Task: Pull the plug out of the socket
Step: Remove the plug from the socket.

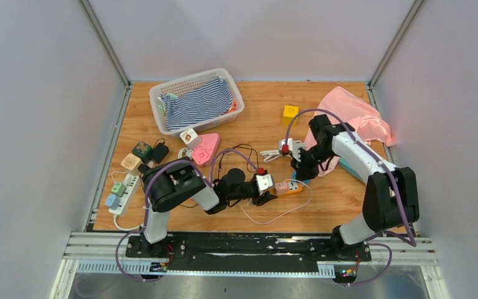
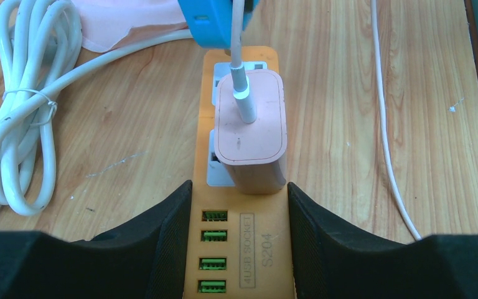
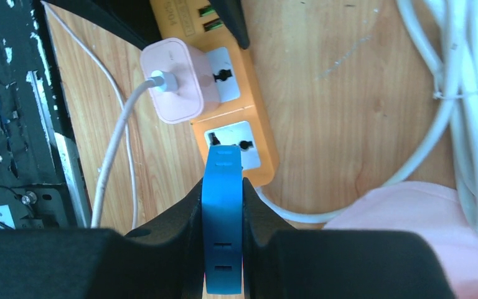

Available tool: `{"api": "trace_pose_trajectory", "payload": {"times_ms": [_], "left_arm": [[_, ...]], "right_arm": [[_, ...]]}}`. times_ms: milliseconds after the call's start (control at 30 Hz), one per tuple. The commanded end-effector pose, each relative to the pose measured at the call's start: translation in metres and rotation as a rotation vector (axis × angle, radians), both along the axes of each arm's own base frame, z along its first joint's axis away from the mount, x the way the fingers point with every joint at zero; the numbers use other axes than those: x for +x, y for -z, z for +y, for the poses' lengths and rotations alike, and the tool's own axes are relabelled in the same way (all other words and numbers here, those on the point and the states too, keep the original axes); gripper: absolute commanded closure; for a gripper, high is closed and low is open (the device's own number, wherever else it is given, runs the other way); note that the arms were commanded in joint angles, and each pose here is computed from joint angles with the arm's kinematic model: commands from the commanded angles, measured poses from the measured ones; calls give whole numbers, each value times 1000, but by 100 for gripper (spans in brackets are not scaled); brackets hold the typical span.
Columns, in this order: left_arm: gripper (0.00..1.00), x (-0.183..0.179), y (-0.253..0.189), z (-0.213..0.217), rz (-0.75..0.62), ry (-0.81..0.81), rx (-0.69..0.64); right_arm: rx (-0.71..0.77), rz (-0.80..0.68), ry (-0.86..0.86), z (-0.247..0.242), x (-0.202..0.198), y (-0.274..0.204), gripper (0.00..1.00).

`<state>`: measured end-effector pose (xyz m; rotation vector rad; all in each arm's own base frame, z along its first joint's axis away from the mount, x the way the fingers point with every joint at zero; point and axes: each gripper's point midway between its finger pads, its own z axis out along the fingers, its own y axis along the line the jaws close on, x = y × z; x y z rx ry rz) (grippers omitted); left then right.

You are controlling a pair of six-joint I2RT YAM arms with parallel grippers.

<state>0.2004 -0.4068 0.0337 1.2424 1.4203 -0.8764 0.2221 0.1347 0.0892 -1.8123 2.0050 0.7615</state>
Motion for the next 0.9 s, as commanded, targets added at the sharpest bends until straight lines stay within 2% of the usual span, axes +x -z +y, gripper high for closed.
{"api": "trace_pose_trajectory", "payload": {"times_ms": [0,433,867], "left_arm": [[82,-8,24,9,33,11,81],[81,-8,24,9,39,7,80],[81,-10,22,9,51,12,72]], "right_arm": [[26,-52,96,-6,15,-16,100],[73,-235,395,-34,64,-37,100],[91,-368,547,-47,94,-49,100]]}}
